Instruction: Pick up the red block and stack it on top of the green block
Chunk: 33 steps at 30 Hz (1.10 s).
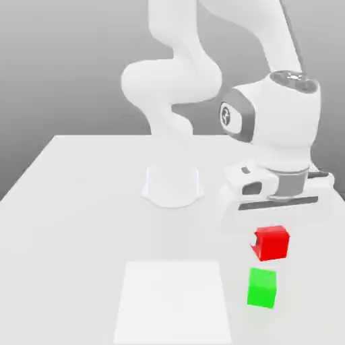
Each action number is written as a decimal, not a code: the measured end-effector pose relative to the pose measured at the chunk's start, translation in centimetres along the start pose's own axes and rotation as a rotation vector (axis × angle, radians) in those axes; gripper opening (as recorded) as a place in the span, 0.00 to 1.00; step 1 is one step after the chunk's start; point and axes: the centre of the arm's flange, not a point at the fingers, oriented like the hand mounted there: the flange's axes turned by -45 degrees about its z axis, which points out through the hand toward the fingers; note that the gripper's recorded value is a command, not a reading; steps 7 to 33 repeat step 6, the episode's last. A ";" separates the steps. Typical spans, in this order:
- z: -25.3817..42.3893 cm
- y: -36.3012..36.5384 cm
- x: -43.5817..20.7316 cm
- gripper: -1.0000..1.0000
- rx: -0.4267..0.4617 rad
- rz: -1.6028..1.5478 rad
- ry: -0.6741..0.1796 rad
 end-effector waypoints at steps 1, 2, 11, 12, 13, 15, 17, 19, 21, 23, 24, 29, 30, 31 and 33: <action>1.1 0.3 0.1 0.00 0.000 0.007 0.000; 2.2 0.4 0.1 0.00 0.000 0.009 0.000; 3.1 0.4 0.0 1.00 0.000 0.009 0.000; 3.1 0.4 0.0 1.00 0.000 0.009 0.000; 3.1 0.4 0.0 1.00 0.000 0.009 0.000; 3.1 0.4 0.0 1.00 0.000 0.009 0.000; 3.1 0.4 0.0 1.00 0.000 0.009 0.000; 3.1 0.4 0.0 1.00 0.000 0.009 0.000; 3.1 0.4 0.0 1.00 0.000 0.009 0.000; 3.1 0.4 0.0 1.00 0.000 0.009 0.000; 3.1 0.4 0.0 1.00 0.000 0.009 0.000; 3.1 0.4 0.0 1.00 0.000 0.009 0.000; 3.1 0.4 0.0 1.00 0.000 0.009 0.000; 3.1 0.4 0.0 1.00 0.000 0.009 0.000; 3.1 0.4 0.0 1.00 0.000 0.009 0.000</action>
